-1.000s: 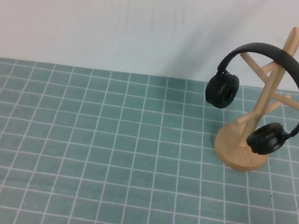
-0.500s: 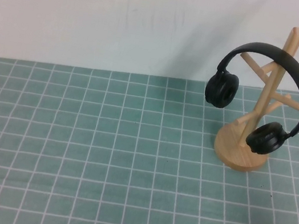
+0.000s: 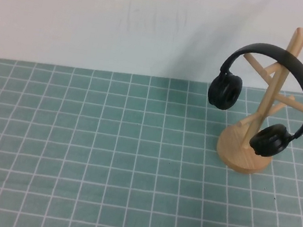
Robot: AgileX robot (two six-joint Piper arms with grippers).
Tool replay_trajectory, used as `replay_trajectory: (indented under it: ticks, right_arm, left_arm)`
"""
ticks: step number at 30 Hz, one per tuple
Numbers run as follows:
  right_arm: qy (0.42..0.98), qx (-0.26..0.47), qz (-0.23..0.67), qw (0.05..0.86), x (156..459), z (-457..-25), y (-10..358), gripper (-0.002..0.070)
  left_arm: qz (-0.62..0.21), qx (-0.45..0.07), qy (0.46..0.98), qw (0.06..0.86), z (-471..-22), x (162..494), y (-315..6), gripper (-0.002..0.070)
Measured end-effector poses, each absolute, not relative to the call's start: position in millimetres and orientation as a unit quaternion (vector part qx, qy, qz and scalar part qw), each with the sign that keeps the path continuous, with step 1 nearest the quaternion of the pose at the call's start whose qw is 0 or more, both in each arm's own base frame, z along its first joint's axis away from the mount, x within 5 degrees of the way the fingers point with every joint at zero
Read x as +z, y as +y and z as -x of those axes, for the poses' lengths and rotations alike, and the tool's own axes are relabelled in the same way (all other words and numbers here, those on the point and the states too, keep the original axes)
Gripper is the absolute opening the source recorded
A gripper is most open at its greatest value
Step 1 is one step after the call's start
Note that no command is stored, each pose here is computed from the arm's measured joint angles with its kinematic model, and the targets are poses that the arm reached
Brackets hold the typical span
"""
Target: Take out the headphones from the headphone stand
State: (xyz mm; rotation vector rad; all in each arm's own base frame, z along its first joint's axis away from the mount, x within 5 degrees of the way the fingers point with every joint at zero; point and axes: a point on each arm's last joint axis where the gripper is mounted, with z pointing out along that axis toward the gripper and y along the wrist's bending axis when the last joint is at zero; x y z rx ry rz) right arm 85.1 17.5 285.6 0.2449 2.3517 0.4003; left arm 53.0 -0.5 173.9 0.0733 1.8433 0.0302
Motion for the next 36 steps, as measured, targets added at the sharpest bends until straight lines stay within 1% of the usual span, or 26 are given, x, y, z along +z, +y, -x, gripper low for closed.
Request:
replay_trajectory:
  ticks: [4, 6, 9, 13, 20, 22, 23, 26, 28, 30, 31, 32, 36]
  right_arm:
    - [0.948, 0.074, -0.043, 0.306, 303.1, -118.5, 4.1, -0.0001]
    - [0.954, 0.064, -0.040, 0.289, 308.3, -135.6, 0.9, -0.0001]
    - [0.958, 0.075, -0.022, 0.275, 315.5, -158.8, 3.6, -0.0001]
    - [0.959, 0.069, 0.026, 0.274, 326.4, -184.4, 18.8, -0.0001]
    - [0.943, 0.050, 0.127, 0.303, 347.7, -217.3, 69.1, 0.0003]
    - [0.934, 0.036, 0.169, 0.313, 354.9, -225.1, 85.6, 0.0050]
    - [0.930, 0.028, 0.181, 0.320, 358.4, -229.1, 91.7, 0.0095]
    - [0.920, 0.005, 0.201, 0.337, 366.2, -237.4, 109.0, 0.0288]
    - [0.913, -0.026, 0.204, 0.352, 369.6, -245.3, 114.8, 0.0444]
    - [0.908, -0.060, 0.199, 0.365, 371.7, -253.7, 116.0, 0.0542]
    - [0.904, -0.076, 0.196, 0.373, 372.9, -258.2, 115.7, 0.0569]
    - [0.899, -0.094, 0.197, 0.379, 372.7, -263.3, 115.5, 0.0575]
    - [0.884, -0.118, 0.205, 0.403, 365.6, -281.2, 121.5, 0.0575]
  left_arm:
    - [-0.032, 0.013, 0.796, 0.604, -53.0, 173.9, -0.5, -0.0004]
    - [-0.032, 0.013, 0.796, 0.604, -53.0, 173.9, -0.5, -0.0004]
    - [-0.032, 0.013, 0.796, 0.604, -53.0, 173.9, -0.5, -0.0004]
    - [-0.032, 0.013, 0.796, 0.604, -53.0, 173.9, -0.5, -0.0004]
    - [-0.032, 0.013, 0.796, 0.604, -53.0, 173.9, -0.5, -0.0004]
    - [-0.032, 0.013, 0.796, 0.604, -53.0, 173.9, -0.5, -0.0004]
    - [-0.032, 0.013, 0.796, 0.604, -53.0, 173.9, -0.5, -0.0004]
    - [-0.032, 0.013, 0.796, 0.604, -53.0, 173.9, -0.5, -0.0004]
    - [-0.032, 0.013, 0.796, 0.604, -53.0, 173.9, -0.5, -0.0004]
    - [-0.032, 0.013, 0.796, 0.604, -53.0, 173.9, -0.5, -0.0004]
    - [-0.032, 0.013, 0.796, 0.604, -53.0, 173.9, -0.5, -0.0004]
    - [-0.032, 0.013, 0.796, 0.604, -53.0, 173.9, -0.5, -0.0004]
    - [-0.032, 0.013, 0.796, 0.604, -53.0, 173.9, -0.5, -0.0004]
